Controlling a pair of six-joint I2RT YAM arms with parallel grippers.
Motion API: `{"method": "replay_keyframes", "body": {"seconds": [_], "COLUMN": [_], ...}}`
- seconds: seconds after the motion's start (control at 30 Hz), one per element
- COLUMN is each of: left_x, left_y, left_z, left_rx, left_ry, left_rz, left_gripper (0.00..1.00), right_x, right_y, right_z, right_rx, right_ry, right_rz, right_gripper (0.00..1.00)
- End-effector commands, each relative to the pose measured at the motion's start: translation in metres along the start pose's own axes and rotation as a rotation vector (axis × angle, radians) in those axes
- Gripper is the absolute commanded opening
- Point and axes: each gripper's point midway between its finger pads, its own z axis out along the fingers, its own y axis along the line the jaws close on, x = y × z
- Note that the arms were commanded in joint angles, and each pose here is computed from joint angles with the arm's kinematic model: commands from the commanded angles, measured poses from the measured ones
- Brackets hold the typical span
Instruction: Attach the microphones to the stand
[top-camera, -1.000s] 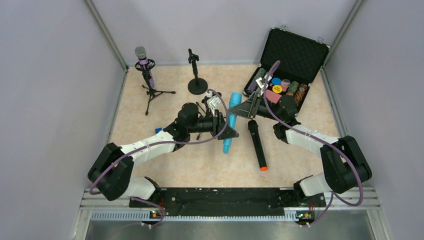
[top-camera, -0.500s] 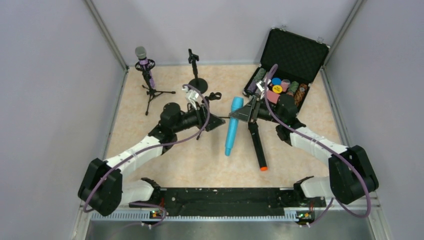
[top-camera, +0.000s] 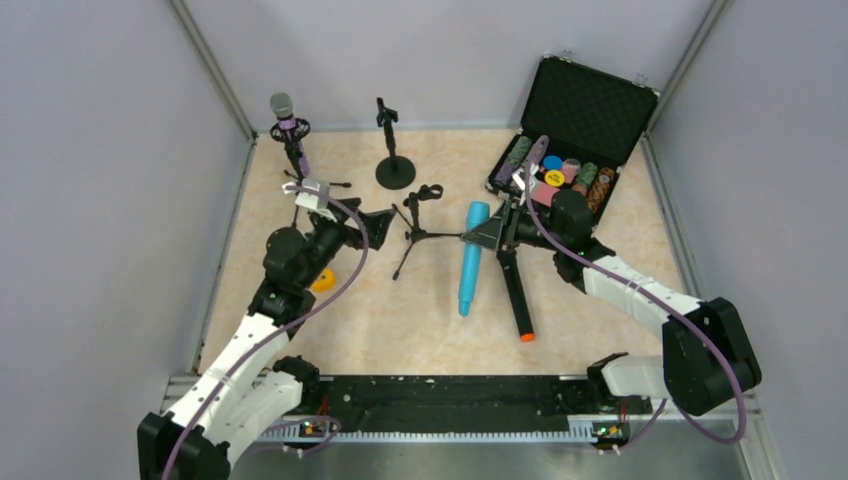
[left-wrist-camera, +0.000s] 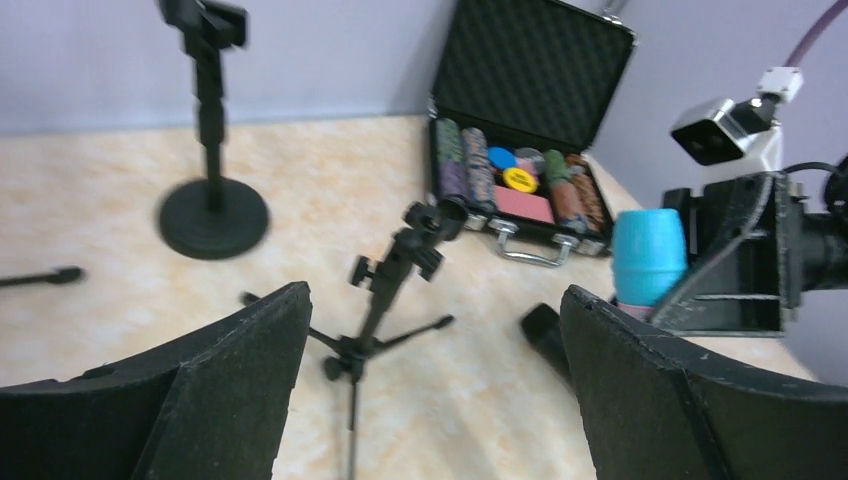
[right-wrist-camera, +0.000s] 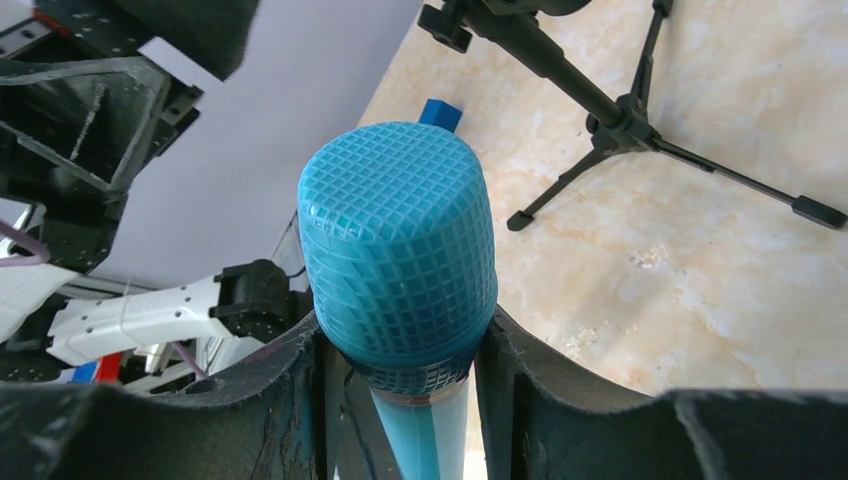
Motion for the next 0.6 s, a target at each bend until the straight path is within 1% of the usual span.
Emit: {"method": "replay_keyframes", "body": {"seconds": [0.0, 0.17, 0.3, 0.4, 0.57], "left_x": [-0.02, -0.011, -0.004, 0.001, 0.013], "left_y": [0.022, 0.017, 0.011, -0.001, -0.013], "left_z": [-0.004, 0.009, 0.027, 0.042, 0.068], "left_rx": [-0.082, -0.003, 0.073, 0.174, 0.323], "left_ry": [-0.047, 0.087, 0.158, 0.183, 0.265], "left_rz": [0.295, 0.449, 0.483, 0.496, 0.513], "left_gripper": [0.99, 0.99, 0.99, 0.99, 0.98], "right_x": [-0.014, -0.016, -0.016, -0.015, -0.017], "right_y": [0.012, 0.01, 0.008, 0.007, 0.007], "right_z": [-0.004, -0.004, -0.005, -0.005, -0.005], "right_rx": [0.0, 0.012, 0.021, 0.026, 0.026], "right_ry": [-0.035, -0.035, -0.034, -0.03, -0.037], "right_rz": [-0.092, -0.1, -0.099, -0.095, -0.097], "right_gripper": [0.0, 0.0, 0.0, 0.0, 0.0]}}
